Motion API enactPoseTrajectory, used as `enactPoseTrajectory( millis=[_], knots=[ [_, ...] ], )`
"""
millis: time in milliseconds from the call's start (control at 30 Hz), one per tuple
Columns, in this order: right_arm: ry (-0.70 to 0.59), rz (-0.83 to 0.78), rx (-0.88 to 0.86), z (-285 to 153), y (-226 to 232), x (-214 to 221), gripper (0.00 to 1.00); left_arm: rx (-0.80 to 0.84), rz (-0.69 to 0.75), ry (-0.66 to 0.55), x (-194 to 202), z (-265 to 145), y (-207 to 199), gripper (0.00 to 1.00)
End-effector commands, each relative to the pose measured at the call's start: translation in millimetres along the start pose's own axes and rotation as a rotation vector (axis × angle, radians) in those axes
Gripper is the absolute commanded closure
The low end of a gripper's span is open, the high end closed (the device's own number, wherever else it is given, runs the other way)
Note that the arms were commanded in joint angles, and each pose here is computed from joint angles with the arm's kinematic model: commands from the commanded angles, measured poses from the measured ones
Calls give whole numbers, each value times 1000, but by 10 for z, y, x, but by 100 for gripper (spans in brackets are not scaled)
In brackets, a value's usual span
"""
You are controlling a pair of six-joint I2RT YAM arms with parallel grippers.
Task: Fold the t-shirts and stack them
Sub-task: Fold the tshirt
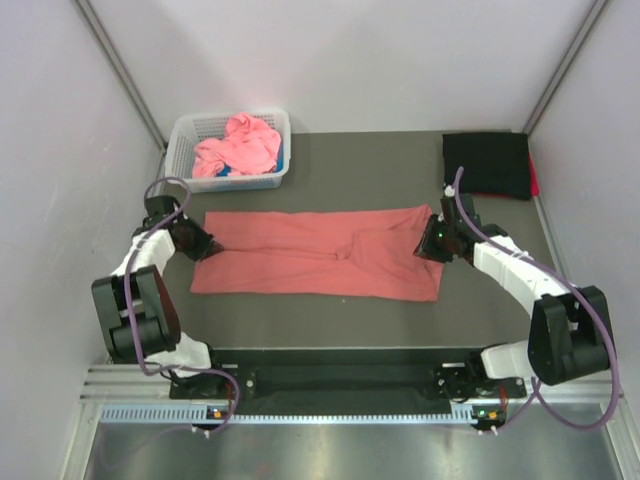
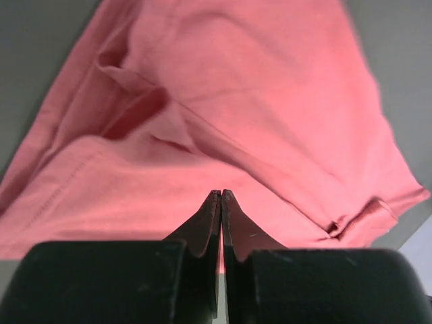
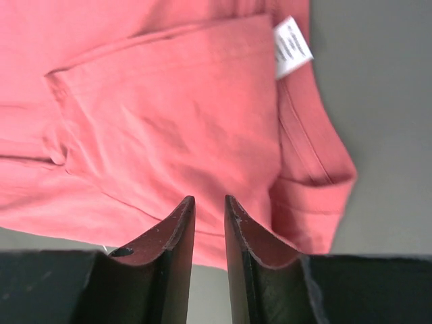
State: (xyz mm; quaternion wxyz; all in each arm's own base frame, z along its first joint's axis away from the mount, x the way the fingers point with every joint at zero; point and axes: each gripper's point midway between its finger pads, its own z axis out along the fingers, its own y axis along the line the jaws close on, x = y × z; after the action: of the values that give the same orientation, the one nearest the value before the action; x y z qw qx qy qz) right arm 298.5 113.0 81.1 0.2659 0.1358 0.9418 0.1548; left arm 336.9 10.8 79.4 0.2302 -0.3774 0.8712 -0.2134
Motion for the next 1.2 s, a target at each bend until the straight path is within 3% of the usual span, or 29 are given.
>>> enactPoseTrajectory(
  millis=[0, 233, 500, 633, 733, 1000, 1167],
  knots=[
    [-95, -1, -114, 69, 267, -337, 75, -9, -15, 6, -102, 161, 59, 96],
    [-43, 7, -39, 440, 22, -128, 75, -124, -98, -75, -541, 179, 355, 93],
    [-29, -13, 58, 528, -205, -41, 76, -134, -120, -143, -816, 59, 300, 89],
    [-33, -21, 48, 529, -180, -55, 75, -106, 5, -112, -668, 75, 137, 86],
    [-37, -20, 33, 516, -145, -73, 75, -179, 156, -123, -578, 57, 99, 68],
    [-42, -36, -2, 465, -72, -100, 75, -304, 277, -120, -585, 23, 240, 61],
    [-40, -44, -10, 487, -64, -98, 75, -351, 281, -94, -661, 93, 276, 60]
  ],
)
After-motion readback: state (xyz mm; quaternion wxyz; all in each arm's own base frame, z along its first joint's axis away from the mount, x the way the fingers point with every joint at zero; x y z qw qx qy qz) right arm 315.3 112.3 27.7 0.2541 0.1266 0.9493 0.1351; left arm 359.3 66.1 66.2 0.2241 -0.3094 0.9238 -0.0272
